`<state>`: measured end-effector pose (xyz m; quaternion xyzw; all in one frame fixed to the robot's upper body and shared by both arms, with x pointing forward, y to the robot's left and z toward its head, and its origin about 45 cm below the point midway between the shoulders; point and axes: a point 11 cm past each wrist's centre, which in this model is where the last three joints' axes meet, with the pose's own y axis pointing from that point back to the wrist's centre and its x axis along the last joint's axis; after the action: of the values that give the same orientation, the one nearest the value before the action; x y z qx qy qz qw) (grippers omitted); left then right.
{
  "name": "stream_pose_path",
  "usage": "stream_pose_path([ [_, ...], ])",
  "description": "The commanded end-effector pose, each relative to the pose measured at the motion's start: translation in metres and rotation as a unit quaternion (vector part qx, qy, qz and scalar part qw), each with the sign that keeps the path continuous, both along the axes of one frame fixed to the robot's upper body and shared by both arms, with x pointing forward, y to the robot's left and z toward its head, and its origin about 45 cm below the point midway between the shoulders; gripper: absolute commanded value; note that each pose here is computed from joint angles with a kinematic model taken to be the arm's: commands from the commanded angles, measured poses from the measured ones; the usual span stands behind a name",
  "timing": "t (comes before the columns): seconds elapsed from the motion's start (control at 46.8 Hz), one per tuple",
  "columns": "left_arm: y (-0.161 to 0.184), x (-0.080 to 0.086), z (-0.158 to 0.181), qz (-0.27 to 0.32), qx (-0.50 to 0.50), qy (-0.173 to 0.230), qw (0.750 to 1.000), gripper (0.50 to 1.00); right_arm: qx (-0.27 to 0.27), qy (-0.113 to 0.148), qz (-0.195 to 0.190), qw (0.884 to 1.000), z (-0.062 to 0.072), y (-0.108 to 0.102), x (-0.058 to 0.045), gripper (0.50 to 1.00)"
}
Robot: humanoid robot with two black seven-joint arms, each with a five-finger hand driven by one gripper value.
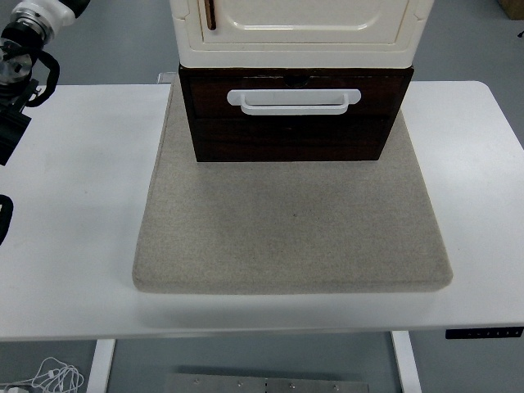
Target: Open the drawer under the combination cabinet
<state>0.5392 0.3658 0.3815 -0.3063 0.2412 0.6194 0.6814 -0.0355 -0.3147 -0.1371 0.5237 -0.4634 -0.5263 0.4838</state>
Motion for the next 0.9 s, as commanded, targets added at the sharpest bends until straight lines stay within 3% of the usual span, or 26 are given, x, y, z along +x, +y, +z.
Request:
stream_pose_path([
  [0.0,0.003,0.0,0.015,0.001,0.021,-0.012,1.0,1.0,0.0,0.0,0.0,1.0,0.0,0.0,0.0,0.926],
  [0.235,0.026,-0.009,0.091,0.014,0.059,-0.079,0.995,1.0,0.0,0.0,0.0,1.0,0.0,0.0,0.0,0.926],
  [0.491,0.062,-0.047,0.206,0.044,0.097,-0.181,0.978,1.0,0.0,0.0,0.0,1.0,0.0,0.0,0.0,0.926],
  [0.705,0.032,-0.081,0.281,0.009,0.192,-0.244,0.951,1.0,0.0,0.0,0.0,1.0,0.0,0.0,0.0,0.926],
  [0.876,0.003,-0.096,0.316,-0.016,0.208,-0.285,0.935,1.0,0.0,0.0,0.0,1.0,0.0,0.0,0.0,0.926],
])
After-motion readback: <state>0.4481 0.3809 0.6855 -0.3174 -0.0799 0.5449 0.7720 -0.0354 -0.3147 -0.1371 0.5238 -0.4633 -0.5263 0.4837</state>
